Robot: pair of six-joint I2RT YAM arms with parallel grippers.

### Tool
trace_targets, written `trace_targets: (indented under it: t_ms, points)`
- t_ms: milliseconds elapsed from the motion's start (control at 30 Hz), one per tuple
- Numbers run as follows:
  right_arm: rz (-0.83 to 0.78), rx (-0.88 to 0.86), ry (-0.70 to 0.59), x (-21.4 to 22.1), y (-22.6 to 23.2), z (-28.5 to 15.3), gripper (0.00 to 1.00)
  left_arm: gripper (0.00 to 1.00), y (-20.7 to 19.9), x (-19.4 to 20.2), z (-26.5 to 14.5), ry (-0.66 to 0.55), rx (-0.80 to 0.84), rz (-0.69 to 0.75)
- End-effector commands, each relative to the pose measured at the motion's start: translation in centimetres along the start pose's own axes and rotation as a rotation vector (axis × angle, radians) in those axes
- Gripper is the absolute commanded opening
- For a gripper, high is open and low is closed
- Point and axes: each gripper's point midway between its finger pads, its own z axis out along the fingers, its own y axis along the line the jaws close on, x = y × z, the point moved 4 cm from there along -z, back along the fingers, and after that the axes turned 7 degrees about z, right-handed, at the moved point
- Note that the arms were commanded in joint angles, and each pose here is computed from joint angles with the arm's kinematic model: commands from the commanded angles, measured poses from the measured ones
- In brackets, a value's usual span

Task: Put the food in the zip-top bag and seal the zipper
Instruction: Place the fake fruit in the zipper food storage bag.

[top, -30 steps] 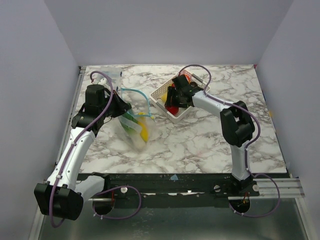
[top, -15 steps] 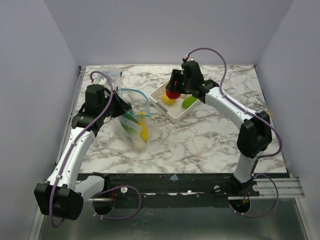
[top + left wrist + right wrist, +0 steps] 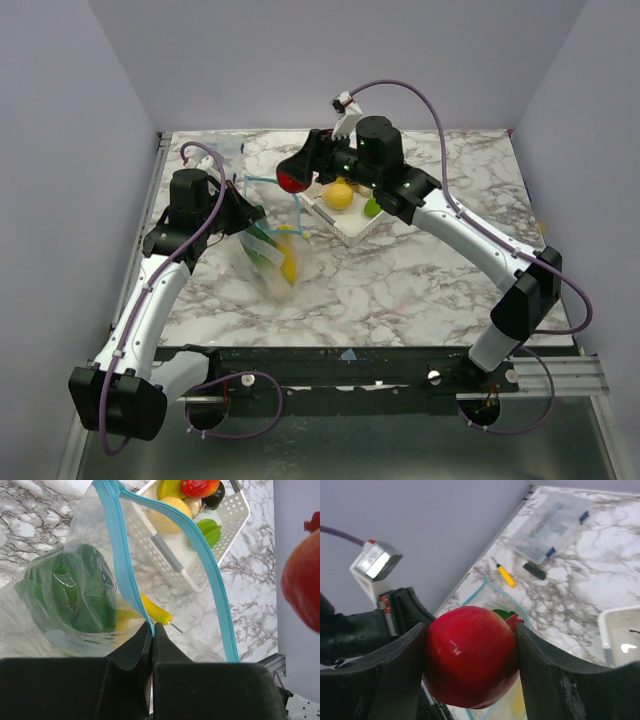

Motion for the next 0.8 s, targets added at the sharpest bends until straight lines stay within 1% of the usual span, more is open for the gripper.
trace_targets:
  t_ms: [0,100,233,333,400,433,633,700,767]
  points:
    - [0.009,-0.142,0.061,1.5,3.5,1.7,0.01,0.00,-0.7,-0.7,-0.7,-0.036,0.035,0.024]
    - [0.020,-0.104,0.088,2.9,3.4,2.9,0.01,0.00,-1.0,-0.7,-0.9,-0.033,0.051,0.027]
    - [0.019,0.004,0.125,4.5,1.7,4.3,0.03,0.00,-1.3,-0.8,-1.1,-0.028,0.064,0.030]
    - [0.009,0.074,0.153,5.8,0.5,5.1,0.12,0.00,-1.5,-0.9,-1.1,-0.021,0.073,0.030]
    - [0.017,0.108,0.171,6.4,-0.1,5.5,0.22,0.00,-1.5,-0.9,-1.2,-0.019,0.071,0.032]
    - [0.023,0.118,0.183,6.8,-0.3,5.6,0.25,0.00,-1.5,-0.9,-1.2,-0.019,0.070,0.033]
    - [0.048,0.120,0.246,8.3,-0.7,5.9,0.36,0.00,-1.6,-1.0,-1.4,-0.020,0.068,0.037]
    - [0.059,0.121,0.264,8.7,-0.8,6.1,0.43,0.00,-1.6,-1.0,-1.4,-0.020,0.069,0.039]
    - [0.065,0.122,0.300,9.4,-1.0,6.4,0.45,0.00,-1.7,-1.1,-1.5,-0.021,0.070,0.040]
